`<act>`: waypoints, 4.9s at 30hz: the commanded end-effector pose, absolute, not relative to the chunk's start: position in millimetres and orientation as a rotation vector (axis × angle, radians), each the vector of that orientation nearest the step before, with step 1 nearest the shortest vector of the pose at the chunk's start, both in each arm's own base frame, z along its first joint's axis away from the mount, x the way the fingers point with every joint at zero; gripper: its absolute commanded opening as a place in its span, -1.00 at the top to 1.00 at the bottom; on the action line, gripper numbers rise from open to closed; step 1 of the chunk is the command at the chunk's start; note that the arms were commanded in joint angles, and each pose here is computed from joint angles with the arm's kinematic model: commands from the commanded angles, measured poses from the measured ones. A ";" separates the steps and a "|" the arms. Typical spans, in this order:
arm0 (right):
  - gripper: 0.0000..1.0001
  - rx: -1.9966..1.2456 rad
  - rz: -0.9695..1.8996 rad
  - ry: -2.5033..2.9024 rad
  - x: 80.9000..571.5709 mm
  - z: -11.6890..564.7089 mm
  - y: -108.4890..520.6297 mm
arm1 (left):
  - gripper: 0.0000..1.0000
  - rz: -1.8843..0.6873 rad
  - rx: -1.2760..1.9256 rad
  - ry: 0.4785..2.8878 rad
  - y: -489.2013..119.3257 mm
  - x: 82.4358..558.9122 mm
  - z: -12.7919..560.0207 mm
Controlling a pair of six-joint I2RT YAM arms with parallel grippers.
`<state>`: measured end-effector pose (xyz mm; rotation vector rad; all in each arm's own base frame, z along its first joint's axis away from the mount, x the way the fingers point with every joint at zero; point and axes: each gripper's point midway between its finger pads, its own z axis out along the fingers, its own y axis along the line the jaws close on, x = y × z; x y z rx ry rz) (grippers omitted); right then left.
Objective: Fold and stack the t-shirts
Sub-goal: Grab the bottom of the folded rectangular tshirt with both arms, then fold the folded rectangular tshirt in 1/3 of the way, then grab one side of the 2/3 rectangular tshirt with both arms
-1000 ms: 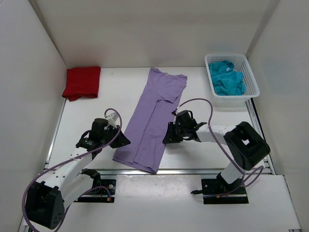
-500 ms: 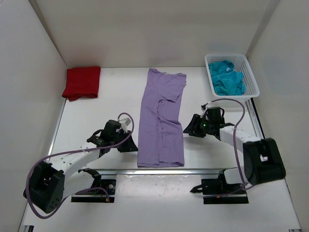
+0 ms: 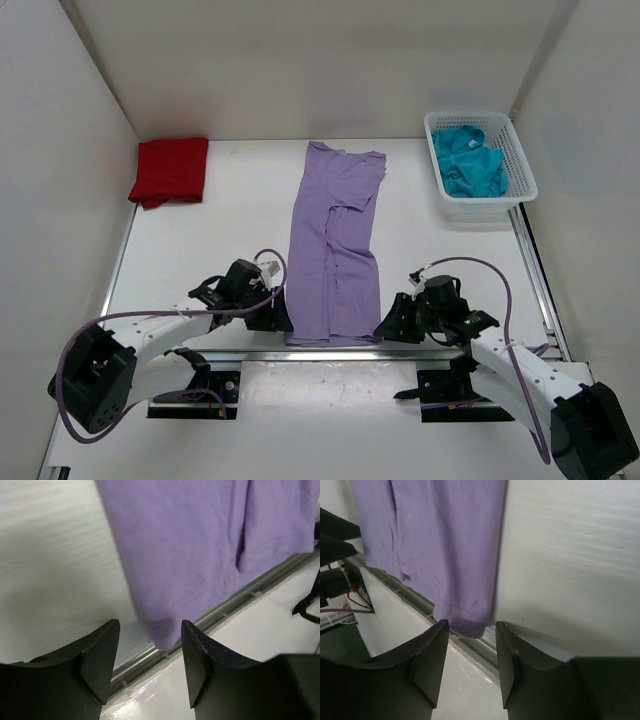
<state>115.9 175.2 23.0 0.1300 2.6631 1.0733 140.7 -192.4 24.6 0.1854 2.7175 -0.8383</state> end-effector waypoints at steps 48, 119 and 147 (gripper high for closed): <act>1.00 0.127 0.903 2.313 360.1 131.3 139.7 | 1.00 -0.975 -0.311 2.352 -212.2 389.9 130.9; 1.00 -0.206 0.970 2.322 362.0 95.3 262.9 | 0.13 -0.862 -0.352 2.467 -190.3 277.1 36.9; 0.13 0.087 0.877 2.474 255.2 18.8 164.7 | 0.15 -0.794 -0.375 2.564 -202.5 283.1 -4.8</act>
